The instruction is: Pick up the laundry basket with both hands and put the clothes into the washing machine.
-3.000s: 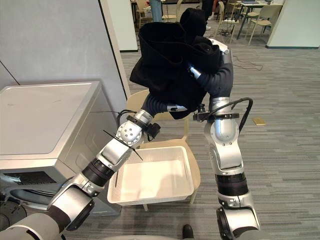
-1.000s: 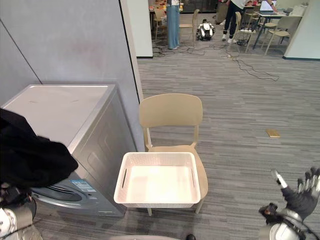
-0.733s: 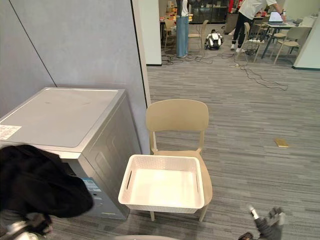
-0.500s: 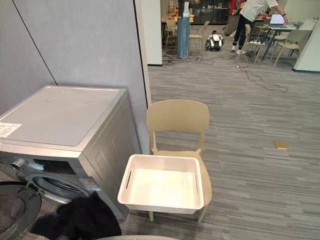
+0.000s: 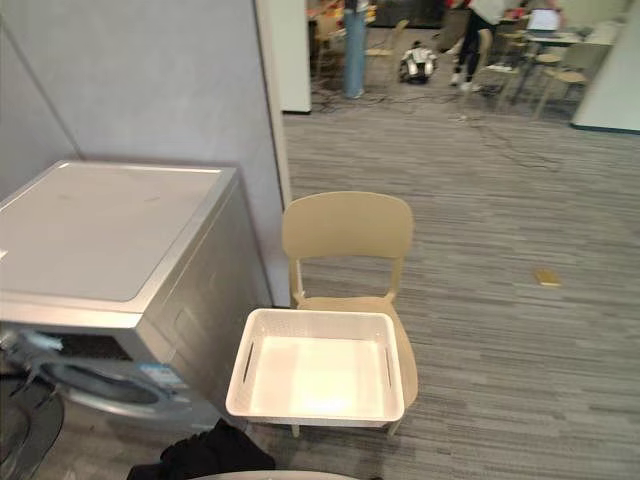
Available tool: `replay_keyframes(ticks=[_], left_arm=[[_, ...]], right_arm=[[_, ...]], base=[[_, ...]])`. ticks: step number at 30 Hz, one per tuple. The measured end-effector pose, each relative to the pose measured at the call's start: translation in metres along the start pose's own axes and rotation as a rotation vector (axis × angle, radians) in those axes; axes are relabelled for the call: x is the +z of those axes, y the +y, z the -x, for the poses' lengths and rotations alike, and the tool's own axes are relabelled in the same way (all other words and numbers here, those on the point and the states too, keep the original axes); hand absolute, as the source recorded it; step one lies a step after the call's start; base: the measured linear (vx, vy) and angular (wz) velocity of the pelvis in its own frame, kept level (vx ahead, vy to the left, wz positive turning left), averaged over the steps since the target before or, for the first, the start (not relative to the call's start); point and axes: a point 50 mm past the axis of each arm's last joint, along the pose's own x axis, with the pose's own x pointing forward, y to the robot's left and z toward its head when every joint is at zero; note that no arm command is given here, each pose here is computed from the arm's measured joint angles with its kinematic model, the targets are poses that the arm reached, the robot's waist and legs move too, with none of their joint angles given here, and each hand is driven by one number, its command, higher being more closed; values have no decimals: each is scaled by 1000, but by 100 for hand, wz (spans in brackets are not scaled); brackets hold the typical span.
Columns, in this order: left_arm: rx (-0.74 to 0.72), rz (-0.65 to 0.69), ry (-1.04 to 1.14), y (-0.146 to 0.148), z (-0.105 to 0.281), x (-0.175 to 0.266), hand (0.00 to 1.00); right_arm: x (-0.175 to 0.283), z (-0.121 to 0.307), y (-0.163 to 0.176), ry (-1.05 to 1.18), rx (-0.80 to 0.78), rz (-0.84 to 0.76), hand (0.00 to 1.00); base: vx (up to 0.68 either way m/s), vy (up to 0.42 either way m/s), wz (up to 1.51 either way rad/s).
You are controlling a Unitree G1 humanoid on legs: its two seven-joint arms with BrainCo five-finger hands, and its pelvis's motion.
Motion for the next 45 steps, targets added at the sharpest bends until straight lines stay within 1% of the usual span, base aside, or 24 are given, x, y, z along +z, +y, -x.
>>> replay_keyframes(ticks=[2, 4, 6, 9, 11, 12, 14, 17, 18, 20, 22, 25, 29, 32, 33, 35, 38, 41, 43, 44, 45], left_arm=[[-27, 22, -43, -12, -2, 14, 100], [-24, 54, -45, -13, -2, 15, 100], [16, 95, -24, -3, -1, 8, 100], [62, 117, 6, 11, 0, 0, 100], [80, 122, 23, 17, 2, -6, 100], [89, 124, 40, 20, 3, -11, 100], [87, 130, 62, 17, 4, -16, 100], [96, 98, 46, 24, 0, -8, 100], [90, 51, 47, 27, -1, -6, 100], [38, -50, 27, 20, -4, 1, 100], [15, -85, 13, 15, -5, 6, 100], [-14, -117, 8, 8, -5, 6, 100], [-36, -152, -19, 7, -6, 12, 100], [-29, -183, -17, 17, -8, 16, 100], [1, -193, -23, 27, -10, 21, 100], [37, -200, 5, 38, -10, 18, 100], [27, -188, -2, 30, -12, 23, 100], [-14, -165, -17, 8, -13, 26, 100], [-58, -136, -75, -10, -14, 40, 100], [-94, -105, -85, -25, -11, 40, 100], [-97, -100, -85, -26, -10, 39, 100]], right_arm=[[24, -5, 32, -67, 103, 96, 0], [38, -7, 44, -106, 134, 112, 0], [57, -7, 65, -172, 188, 116, 0], [62, -5, 79, -199, 225, 123, 0], [57, -6, 70, -180, 202, 125, 0], [53, -7, 60, -168, 177, 110, 0], [51, -9, 50, -145, 142, 88, 0], [21, -9, 44, -15, 123, 67, 0], [13, -9, 39, 19, 106, 58, 0], [8, -8, 29, 39, 77, 58, 0], [17, -10, 26, 22, 69, 67, 0], [31, -12, 27, -10, 74, 126, 0], [36, -14, 31, -14, 70, 138, 0], [24, -11, 41, 12, 100, 130, 0], [15, -9, 51, 33, 135, 113, 0], [9, -7, 68, 40, 182, 87, 0], [7, -5, 66, 26, 175, 49, 0], [13, -5, 63, -7, 173, 27, 0], [7, -4, 48, -6, 136, -3, 0], [7, -4, 39, 2, 106, -12, 0], [4, -3, 38, 13, 99, -27, 0]], base=[[-57, -30, 182], [-85, 1, 102], [-100, -15, 84], [-22, 0, 65], [22, 92, 77], [-8, 192, 68], [-44, 237, 56], [-93, 209, 70], [-51, 113, 52], [-73, 121, 53], [-110, 95, 26], [-86, 78, 19], [-91, 94, 64], [71, 44, 121], [93, -48, 58], [83, -103, 39], [77, -70, 26], [61, -61, 30], [262, -13, 82], [179, -28, 43], [140, -40, 6]])
